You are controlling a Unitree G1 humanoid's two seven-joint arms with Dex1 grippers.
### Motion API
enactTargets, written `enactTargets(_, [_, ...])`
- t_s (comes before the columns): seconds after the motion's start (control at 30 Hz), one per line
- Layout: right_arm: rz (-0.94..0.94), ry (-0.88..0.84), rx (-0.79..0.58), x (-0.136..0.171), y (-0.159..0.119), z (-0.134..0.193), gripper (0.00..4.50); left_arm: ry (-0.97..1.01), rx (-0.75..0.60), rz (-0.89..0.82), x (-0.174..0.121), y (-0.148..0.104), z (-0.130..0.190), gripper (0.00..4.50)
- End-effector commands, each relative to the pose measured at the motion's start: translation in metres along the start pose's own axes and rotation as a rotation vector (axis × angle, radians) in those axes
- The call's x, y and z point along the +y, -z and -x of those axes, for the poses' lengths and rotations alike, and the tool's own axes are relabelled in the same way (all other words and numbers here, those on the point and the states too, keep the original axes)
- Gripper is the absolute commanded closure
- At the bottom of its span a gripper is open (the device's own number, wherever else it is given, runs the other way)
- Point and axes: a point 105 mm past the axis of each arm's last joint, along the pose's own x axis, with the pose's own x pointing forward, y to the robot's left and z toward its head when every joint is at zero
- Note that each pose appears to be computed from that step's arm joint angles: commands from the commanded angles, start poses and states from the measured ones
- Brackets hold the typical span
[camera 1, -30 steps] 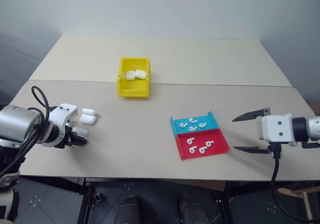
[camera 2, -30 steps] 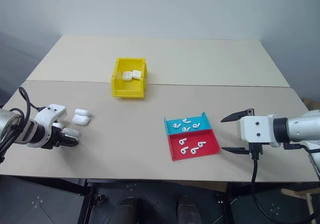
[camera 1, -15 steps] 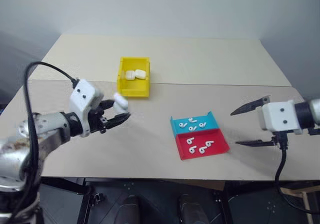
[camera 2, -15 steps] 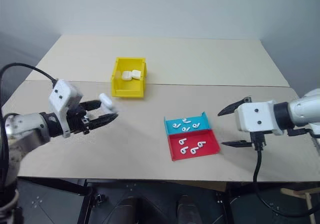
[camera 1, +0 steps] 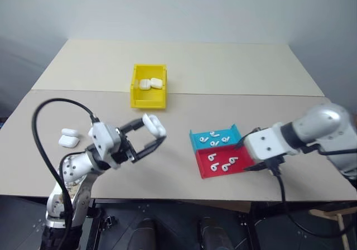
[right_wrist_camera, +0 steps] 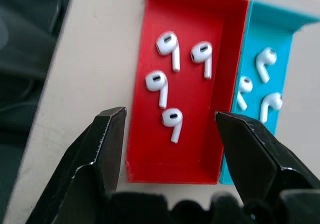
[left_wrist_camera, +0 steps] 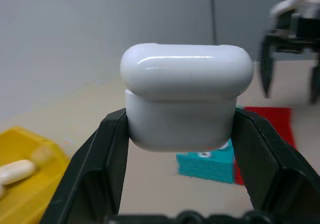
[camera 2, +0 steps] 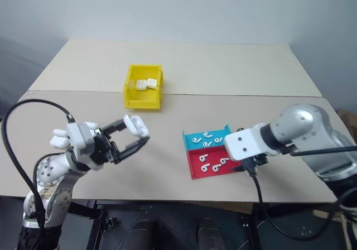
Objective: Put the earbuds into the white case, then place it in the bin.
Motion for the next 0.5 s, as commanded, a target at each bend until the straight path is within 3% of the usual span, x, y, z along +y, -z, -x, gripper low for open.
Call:
enactTargets(0.03, [0.019, -0.016, 0.089, -0.008, 0.006, -0.007, 1.14, 0.075, -0.054, -0.012, -0.012, -0.005, 0.001, 1.73])
enactTargets(0.23, [0.028, -0.038, 0.132, -0.014, 0.012, -0.021, 1.14, 0.099, -0.069, -0.025, -0.017, -0.005, 0.004, 1.73])
enactTargets(0.33, [0.045, -0.063, 0.139, -0.012, 0.013, -0.024, 1.73, 0.097, -0.061, -0.037, -0.017, -0.006, 0.004, 1.73])
enactTargets(0.43, [0.06, -0.068, 0.148, -0.012, 0.015, -0.025, 2.66, 0.096, -0.063, -0.052, -0.018, -0.007, 0.002, 1.73])
enactTargets(0.5, [0.065, -0.061, 0.158, -0.013, 0.017, -0.026, 2.66, 0.099, -0.075, -0.057, -0.018, -0.009, 0.001, 1.73])
